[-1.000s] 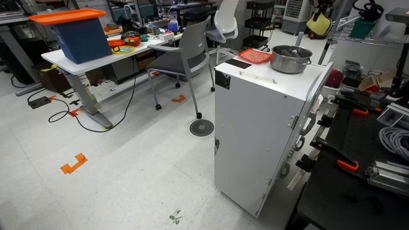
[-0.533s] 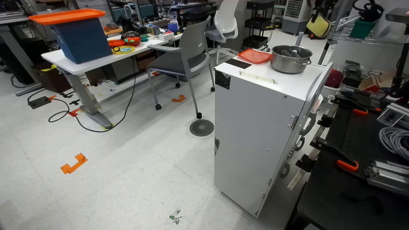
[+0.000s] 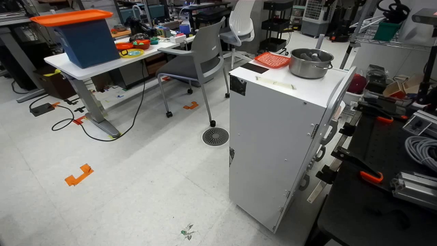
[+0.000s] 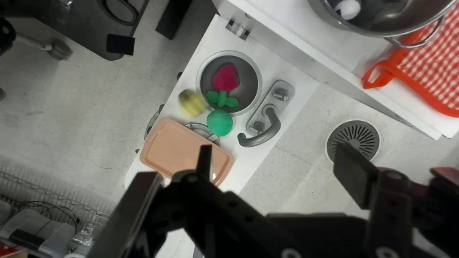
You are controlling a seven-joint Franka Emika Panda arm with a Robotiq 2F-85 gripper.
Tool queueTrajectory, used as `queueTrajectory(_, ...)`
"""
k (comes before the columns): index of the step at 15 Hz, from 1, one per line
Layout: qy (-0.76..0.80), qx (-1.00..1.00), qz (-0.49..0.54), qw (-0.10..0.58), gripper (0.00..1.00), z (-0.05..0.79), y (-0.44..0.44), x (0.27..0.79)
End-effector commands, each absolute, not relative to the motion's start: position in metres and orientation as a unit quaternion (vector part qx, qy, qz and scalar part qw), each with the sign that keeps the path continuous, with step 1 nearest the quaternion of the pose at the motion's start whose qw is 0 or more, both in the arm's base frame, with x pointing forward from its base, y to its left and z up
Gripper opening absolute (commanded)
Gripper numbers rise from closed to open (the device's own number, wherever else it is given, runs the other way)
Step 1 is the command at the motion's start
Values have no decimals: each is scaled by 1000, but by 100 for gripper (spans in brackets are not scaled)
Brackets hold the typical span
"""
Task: Remove the yellow sponge from the pot
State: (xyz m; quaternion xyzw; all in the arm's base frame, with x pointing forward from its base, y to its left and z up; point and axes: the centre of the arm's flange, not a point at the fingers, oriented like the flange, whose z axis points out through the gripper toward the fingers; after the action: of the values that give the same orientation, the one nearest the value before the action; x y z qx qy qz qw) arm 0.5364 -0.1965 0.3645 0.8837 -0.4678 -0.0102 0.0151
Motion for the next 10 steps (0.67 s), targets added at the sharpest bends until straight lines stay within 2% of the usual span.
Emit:
queueTrajectory(1, -473, 880, -27, 24, 100, 354, -187, 545)
queueTrajectory(7, -460, 886, -46, 28, 100, 331, -175, 543)
queueTrajectory(10, -407, 911, -53, 38, 100, 321, -150, 540)
